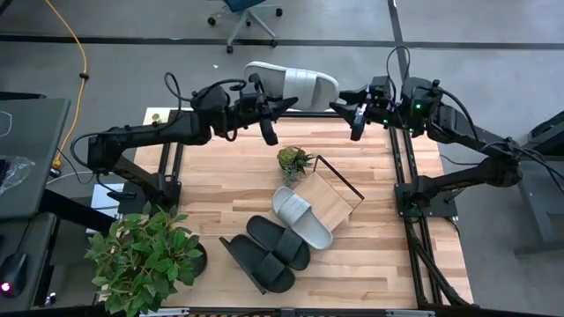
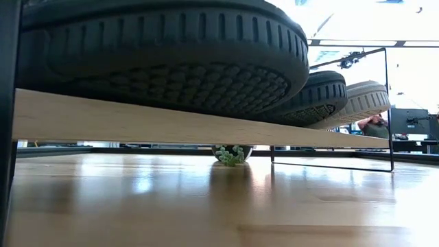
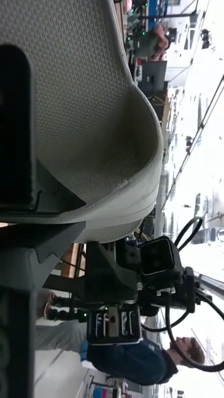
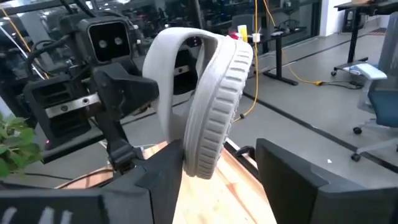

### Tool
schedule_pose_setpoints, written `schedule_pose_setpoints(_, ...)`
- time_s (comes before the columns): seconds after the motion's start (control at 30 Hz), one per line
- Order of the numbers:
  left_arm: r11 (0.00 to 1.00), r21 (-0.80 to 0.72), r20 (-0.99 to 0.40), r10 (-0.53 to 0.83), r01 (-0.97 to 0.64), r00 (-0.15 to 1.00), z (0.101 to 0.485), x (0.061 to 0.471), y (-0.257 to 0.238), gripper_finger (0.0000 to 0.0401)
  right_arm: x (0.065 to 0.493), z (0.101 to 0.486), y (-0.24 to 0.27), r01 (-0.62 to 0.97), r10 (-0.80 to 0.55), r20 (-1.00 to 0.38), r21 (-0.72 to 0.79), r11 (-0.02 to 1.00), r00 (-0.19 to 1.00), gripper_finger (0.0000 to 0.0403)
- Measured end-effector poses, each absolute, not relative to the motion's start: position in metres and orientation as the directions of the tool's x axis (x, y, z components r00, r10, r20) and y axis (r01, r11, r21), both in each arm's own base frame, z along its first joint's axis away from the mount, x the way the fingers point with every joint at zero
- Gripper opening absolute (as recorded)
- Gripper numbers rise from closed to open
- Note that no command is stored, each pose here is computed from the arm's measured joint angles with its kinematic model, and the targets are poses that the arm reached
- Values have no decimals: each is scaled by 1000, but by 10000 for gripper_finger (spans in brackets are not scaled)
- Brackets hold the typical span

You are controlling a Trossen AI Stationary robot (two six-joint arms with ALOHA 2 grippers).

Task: Pick and place slides into the shelf
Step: Put the gray slipper on the shelf

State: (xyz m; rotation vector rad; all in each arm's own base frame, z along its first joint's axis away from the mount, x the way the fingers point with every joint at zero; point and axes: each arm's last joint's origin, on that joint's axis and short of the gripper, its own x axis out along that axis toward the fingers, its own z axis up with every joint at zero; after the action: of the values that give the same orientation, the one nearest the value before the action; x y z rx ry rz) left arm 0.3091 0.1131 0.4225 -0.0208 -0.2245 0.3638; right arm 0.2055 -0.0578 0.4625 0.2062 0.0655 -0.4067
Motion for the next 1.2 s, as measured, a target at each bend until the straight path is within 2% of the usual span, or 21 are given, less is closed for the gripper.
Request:
schedule_pose_setpoints(0.23, 936, -60, 212, 352, -347, 912, 422, 310, 112, 1, 206, 467, -58, 390, -386, -60, 166, 906, 921, 179)
schedule_pose_setpoints(0.6, 938, -58, 210, 345, -341, 915, 422, 309, 112, 2, 211, 466, -58, 355, -351, -54, 169, 919, 935, 81)
schedule_pose_setpoints(0.77, 939, -58, 206, 345, -340, 916, 422, 309, 111, 2, 211, 466, -58, 355, -351, -54, 163, 920, 935, 51)
schedule_pose_setpoints(0.97, 938, -58, 194, 345, -341, 918, 421, 309, 112, 8, 211, 466, -58, 358, -353, -56, 144, 923, 934, 33)
schedule_pose_setpoints(1.2, 939, -57, 160, 343, -338, 926, 418, 310, 112, 40, 207, 468, -58, 371, -368, -47, 119, 921, 928, 29)
